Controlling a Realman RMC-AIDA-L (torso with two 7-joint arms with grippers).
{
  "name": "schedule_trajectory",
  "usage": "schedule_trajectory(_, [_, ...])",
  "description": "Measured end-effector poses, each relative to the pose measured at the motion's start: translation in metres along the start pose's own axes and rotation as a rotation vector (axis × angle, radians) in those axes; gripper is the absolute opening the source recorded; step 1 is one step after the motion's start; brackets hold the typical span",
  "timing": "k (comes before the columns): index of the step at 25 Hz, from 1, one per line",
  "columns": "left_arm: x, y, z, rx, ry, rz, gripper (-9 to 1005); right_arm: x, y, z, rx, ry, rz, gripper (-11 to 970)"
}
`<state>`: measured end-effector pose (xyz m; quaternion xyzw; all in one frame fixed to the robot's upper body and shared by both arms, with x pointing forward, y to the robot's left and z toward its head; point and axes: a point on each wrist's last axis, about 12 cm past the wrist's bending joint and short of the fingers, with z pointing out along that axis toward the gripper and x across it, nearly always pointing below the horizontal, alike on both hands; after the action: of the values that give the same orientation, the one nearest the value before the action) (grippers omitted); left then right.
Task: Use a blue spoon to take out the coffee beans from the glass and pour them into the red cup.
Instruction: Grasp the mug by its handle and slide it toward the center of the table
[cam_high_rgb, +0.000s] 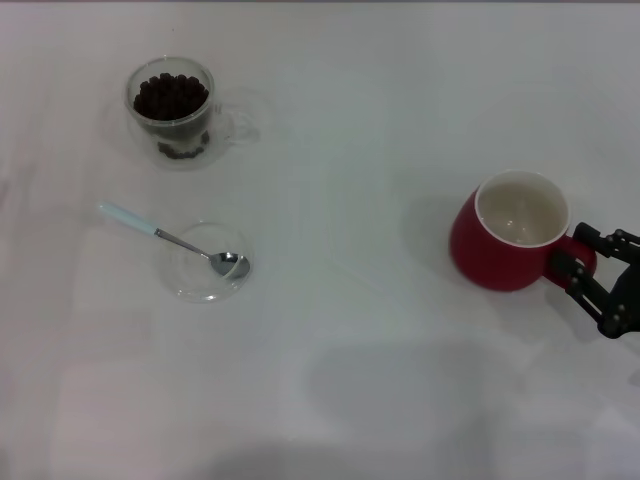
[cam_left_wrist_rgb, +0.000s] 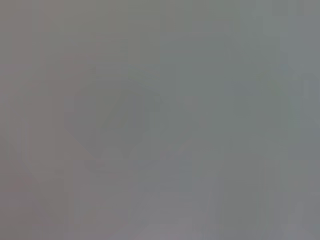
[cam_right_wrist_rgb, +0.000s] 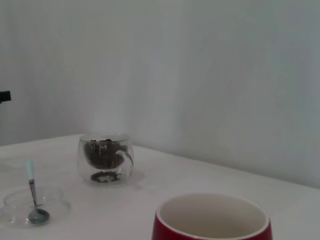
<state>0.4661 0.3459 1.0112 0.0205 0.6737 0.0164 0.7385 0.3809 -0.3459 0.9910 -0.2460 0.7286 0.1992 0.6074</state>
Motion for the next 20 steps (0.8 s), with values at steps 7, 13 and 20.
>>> schedule_trajectory(7, [0.001, 0.0, 0.0, 0.003, 0.008, 0.001, 876, -0.001, 0.009, 0.01, -0.061, -0.017, 0.012, 380])
schedule_trajectory(13, [0.001, 0.0, -0.001, 0.001, 0.011, 0.001, 876, -0.002, 0.018, 0.026, -0.137, -0.018, 0.019, 376])
schedule_trajectory(20, [0.003, 0.0, -0.004, -0.002, 0.016, -0.001, 877, -0.003, 0.025, 0.034, -0.186, -0.02, 0.021, 370])
